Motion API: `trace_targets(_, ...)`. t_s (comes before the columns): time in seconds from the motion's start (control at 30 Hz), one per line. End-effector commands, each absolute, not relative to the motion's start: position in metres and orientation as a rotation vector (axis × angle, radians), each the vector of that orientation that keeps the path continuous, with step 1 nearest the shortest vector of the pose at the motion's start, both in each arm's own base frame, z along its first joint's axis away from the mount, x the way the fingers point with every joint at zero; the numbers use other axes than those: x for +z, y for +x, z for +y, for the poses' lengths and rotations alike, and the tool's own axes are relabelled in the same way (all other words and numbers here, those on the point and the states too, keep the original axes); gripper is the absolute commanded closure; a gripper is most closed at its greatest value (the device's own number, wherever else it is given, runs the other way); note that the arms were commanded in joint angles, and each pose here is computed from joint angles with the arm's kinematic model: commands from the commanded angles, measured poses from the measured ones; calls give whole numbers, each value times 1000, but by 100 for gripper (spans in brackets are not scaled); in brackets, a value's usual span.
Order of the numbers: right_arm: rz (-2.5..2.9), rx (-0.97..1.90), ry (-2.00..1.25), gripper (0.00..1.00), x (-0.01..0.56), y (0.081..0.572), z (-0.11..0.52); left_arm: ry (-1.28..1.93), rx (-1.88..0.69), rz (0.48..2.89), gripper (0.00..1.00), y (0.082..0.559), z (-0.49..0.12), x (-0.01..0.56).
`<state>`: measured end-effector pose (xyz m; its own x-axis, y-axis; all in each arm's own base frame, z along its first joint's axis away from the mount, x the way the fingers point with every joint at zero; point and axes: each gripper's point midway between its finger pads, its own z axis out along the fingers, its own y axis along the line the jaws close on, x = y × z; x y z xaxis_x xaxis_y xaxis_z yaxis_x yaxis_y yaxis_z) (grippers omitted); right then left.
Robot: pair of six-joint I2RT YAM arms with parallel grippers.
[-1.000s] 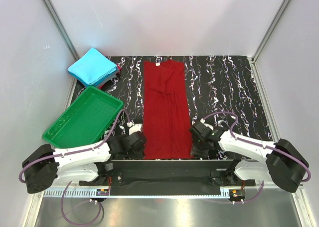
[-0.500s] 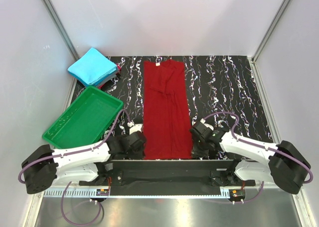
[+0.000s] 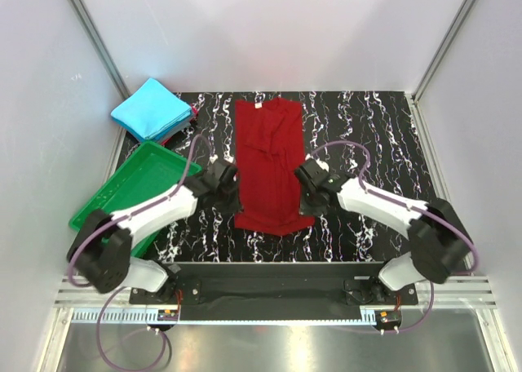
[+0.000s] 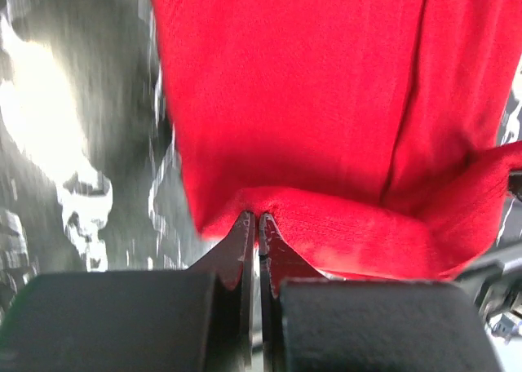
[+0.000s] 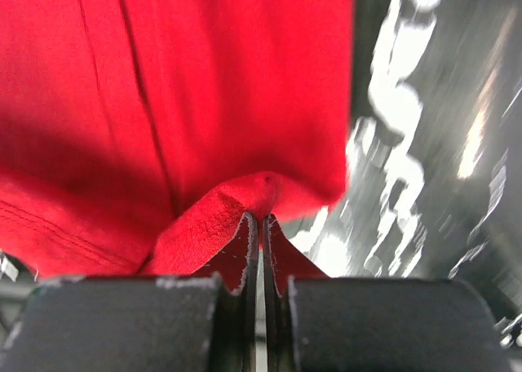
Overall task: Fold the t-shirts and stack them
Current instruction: Fold the tshirt
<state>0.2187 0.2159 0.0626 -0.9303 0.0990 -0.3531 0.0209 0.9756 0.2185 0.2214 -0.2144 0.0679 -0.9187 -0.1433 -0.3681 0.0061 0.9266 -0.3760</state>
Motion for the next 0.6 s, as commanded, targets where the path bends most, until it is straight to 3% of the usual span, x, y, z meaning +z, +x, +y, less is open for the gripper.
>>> trace_targets(0.0,2617,234,-84,100,81,281,212,-9,-585,2637,100,276,-230,85)
trace_targets(0.3,2520,214,-145,100,103,393,198,-71,-583,2579,100,400,-232,107)
trace_targets(0.57,2478,289,-185,100,92,451,209,-129,-503,2562,100,451,-208,95)
